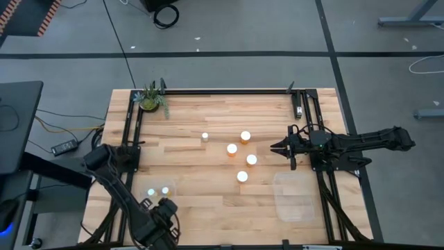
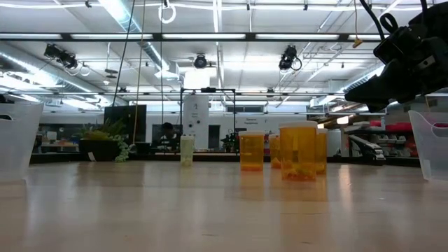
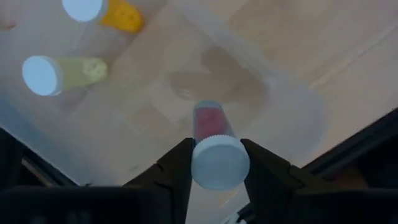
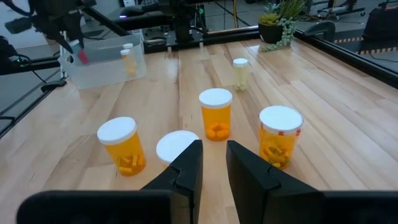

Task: Pick and place medicine bottles into bin by pill shape (circle, oval)
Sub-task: Put the small blue pill bottle into the left transparent bin

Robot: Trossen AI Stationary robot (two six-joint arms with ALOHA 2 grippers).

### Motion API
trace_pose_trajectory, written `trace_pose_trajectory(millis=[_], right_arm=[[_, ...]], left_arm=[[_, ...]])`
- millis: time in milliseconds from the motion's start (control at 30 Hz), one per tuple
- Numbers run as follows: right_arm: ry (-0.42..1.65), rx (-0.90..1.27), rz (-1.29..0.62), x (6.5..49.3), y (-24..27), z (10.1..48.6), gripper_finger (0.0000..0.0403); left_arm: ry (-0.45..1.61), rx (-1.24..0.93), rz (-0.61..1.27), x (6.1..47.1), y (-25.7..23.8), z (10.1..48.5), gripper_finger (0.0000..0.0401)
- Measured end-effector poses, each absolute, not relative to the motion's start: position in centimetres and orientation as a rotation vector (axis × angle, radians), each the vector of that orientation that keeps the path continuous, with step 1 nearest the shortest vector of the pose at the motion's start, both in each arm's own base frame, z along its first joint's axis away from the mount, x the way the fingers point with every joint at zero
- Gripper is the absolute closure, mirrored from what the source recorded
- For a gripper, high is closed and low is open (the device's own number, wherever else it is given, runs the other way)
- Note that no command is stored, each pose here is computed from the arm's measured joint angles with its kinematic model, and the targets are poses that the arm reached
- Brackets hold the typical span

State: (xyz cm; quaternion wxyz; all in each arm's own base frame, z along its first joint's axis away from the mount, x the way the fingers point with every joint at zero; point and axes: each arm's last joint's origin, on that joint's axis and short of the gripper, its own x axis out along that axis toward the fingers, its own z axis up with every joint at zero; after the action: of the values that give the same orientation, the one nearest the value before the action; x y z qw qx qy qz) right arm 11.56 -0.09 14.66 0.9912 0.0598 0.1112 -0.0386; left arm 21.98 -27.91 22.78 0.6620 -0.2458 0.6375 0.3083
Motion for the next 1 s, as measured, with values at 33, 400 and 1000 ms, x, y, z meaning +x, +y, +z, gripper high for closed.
trace_pose_trajectory(millis=[33,400,1000], right_arm=[[0.223,0.120,-0.078,11.6,-0.1,14.7,0.0324],[0.223,0.120,-0.078,11.6,-0.1,14.7,0.0324],[0.223,0.120,-0.078,11.6,-0.1,14.7,0.0324]], left_arm=[[1.445,-0.547,0.702,21.9,-27.9,22.7,0.0260],[1.503,-0.497,0.734,20.6,-27.3,19.3,0.0272],[1.559,-0.510,0.713,20.4,-27.1,18.3,0.0255]])
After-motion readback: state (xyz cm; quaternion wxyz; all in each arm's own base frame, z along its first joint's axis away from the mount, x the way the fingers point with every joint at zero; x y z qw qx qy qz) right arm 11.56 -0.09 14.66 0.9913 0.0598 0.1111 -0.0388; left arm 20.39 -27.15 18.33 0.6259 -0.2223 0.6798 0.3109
